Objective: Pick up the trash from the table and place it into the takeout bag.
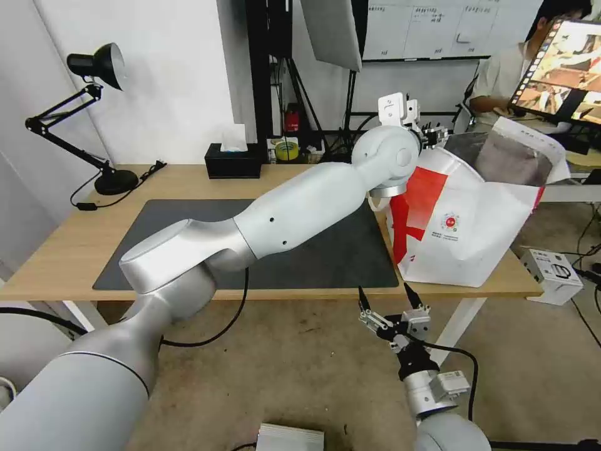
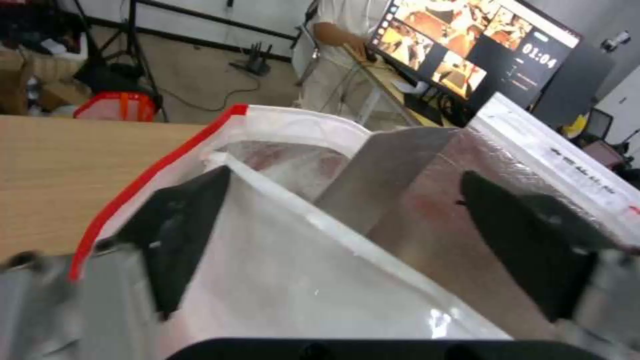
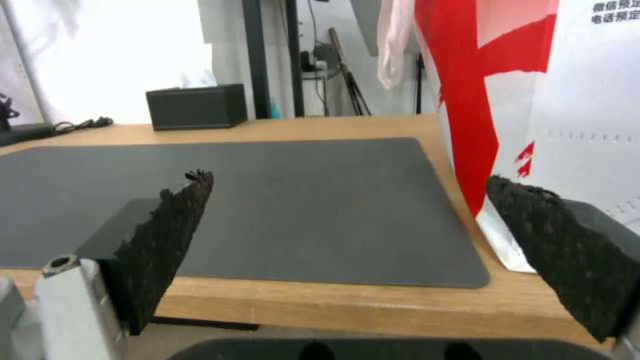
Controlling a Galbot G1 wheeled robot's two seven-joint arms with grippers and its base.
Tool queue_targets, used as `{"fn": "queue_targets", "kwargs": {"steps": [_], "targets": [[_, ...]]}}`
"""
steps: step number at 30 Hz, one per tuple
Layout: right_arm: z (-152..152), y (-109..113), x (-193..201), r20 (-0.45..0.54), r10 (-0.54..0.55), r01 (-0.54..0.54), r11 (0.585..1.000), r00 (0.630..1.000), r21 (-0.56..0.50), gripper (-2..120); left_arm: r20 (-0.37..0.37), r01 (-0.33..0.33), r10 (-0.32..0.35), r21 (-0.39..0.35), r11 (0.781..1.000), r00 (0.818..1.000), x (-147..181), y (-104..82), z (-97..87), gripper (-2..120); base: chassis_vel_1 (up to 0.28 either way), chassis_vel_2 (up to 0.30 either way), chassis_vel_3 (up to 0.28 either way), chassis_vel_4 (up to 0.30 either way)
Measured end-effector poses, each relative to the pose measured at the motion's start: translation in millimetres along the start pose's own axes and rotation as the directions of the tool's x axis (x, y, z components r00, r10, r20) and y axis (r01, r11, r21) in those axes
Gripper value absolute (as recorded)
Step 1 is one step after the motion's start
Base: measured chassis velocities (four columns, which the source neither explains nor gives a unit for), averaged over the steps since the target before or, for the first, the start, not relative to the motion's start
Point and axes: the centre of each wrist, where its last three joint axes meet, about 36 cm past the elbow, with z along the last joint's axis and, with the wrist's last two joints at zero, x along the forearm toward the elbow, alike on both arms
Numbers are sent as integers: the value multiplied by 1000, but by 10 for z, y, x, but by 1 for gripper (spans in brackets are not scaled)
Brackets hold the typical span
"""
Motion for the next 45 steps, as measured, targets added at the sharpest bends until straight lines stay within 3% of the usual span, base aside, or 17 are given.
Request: {"fn": "queue_targets", "kwargs": {"steps": [15,20,28,31,32,33,35,36,39,40,43,44,45], "targets": [[0,0,0,0,0,0,1000,1000,0,100,-10,-54,53,-14,998,999,-3,2,94,100,0,0,0,0],[0,0,0,0,0,0,1000,1000,0,100,-4,-87,87,-8,996,996,50,-19,-5,100,0,0,0,0],[0,0,0,0,0,0,1000,1000,0,100,51,-160,164,-77,984,985,249,15,-229,100,0,0,0,0],[0,0,0,0,0,0,1000,1000,0,100,84,-159,171,-135,978,982,328,240,-265,100,0,0,0,0],[0,0,0,0,0,0,1000,1000,0,100,84,-159,171,-135,978,982,328,240,-265,100,0,0,0,0],[0,0,0,0,0,0,1000,1000,0,100,96,-154,171,-162,975,981,341,327,-255,100,0,0,0,0],[0,0,0,0,0,0,1000,1000,0,100,139,-117,158,-263,958,978,384,708,-167,100,0,0,0,0],[0,0,0,0,0,0,1000,1000,0,100,139,-117,158,-263,958,978,384,708,-167,100,0,0,0,0],[0,0,0,0,0,0,1000,1000,0,100,166,-89,152,-338,937,974,482,1176,24,100,0,0,0,0],[0,0,0,0,0,0,1000,1000,0,100,166,-89,152,-338,937,974,482,1176,24,100,0,0,0,0],[0,0,-1,0,0,0,1000,1000,0,100,200,-60,139,-357,932,970,671,1586,252,100,0,0,0,0],[0,0,-1,0,0,0,1000,1000,0,100,200,-60,139,-357,932,970,671,1586,252,100,0,0,0,0],[0,0,0,0,0,0,1000,1000,0,100,210,-45,129,-363,931,969,732,1700,310,100,0,0,0,0]]}}
